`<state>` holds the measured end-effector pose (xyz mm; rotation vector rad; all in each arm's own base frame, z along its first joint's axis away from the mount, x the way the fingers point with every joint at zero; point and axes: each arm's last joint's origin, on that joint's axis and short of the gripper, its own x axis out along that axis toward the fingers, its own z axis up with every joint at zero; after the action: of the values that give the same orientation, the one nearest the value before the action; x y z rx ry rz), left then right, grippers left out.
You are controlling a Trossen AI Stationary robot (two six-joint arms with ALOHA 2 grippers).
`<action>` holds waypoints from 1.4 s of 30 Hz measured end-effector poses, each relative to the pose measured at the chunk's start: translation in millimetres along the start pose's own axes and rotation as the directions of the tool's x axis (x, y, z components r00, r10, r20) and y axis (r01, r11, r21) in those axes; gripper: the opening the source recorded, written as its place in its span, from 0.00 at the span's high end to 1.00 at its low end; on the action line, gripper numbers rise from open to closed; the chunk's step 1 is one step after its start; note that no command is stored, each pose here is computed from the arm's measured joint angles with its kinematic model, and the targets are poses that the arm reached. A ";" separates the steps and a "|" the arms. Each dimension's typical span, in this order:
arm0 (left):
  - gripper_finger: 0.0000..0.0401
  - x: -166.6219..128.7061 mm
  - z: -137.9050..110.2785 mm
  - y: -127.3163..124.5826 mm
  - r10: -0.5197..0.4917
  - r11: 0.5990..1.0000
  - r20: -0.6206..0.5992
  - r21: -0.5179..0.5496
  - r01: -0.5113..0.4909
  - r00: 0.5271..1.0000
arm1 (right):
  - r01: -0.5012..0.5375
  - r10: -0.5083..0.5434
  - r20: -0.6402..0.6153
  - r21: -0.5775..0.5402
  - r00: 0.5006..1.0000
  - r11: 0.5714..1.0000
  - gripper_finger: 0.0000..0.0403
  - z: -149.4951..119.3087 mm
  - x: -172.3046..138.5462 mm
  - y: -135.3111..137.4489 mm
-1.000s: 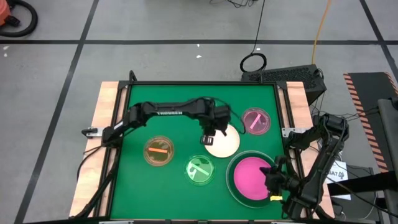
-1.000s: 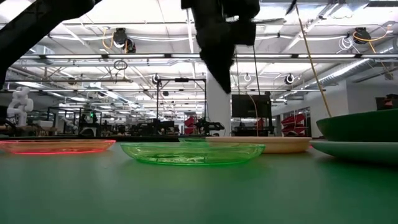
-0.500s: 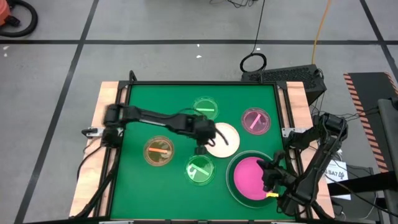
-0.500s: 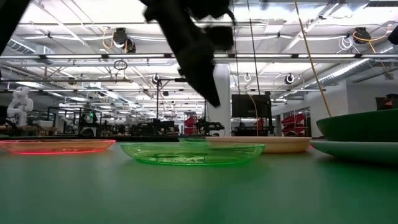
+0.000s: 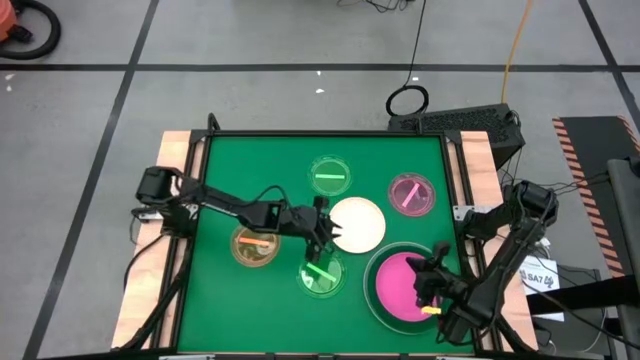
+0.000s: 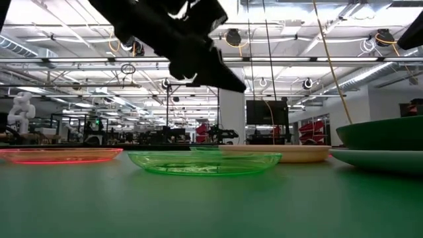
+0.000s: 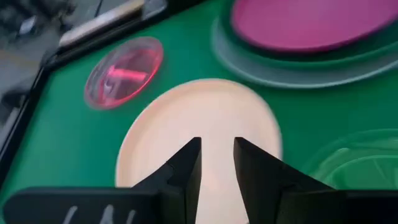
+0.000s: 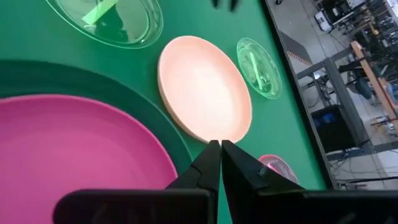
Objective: Stack plastic plates
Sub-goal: Stack the white plate on top of the dark pink plate
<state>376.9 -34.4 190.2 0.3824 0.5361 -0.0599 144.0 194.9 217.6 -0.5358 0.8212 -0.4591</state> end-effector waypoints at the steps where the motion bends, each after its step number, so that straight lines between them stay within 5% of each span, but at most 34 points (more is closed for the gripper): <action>1: 0.75 3.8 1.1 2.7 -0.003 1.000 0.013 -0.016 0.004 1.000 | -0.006 0.006 0.000 0.005 1.000 1.000 0.97 1.6 1.5 0.9; 8: 0.72 14.9 -7.1 -10.4 -0.099 0.991 -0.001 0.089 0.099 0.995 | -0.062 0.061 0.016 0.030 0.998 0.998 0.97 18.6 17.4 8.6; 19: 0.44 19.1 -15.9 -12.9 -0.070 0.982 -0.076 0.171 0.082 0.995 | -0.097 0.095 0.041 0.036 0.995 0.995 0.97 30.3 26.9 12.7; 42: 0.61 23.9 -47.5 2.6 -0.085 0.886 -0.291 0.415 0.206 0.953 | -0.094 0.093 0.040 0.017 0.995 0.995 0.97 30.4 27.3 12.5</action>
<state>374.8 -13.3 141.3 0.8028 0.8205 -0.2849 186.3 197.0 212.0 -0.4852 0.8000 -0.3685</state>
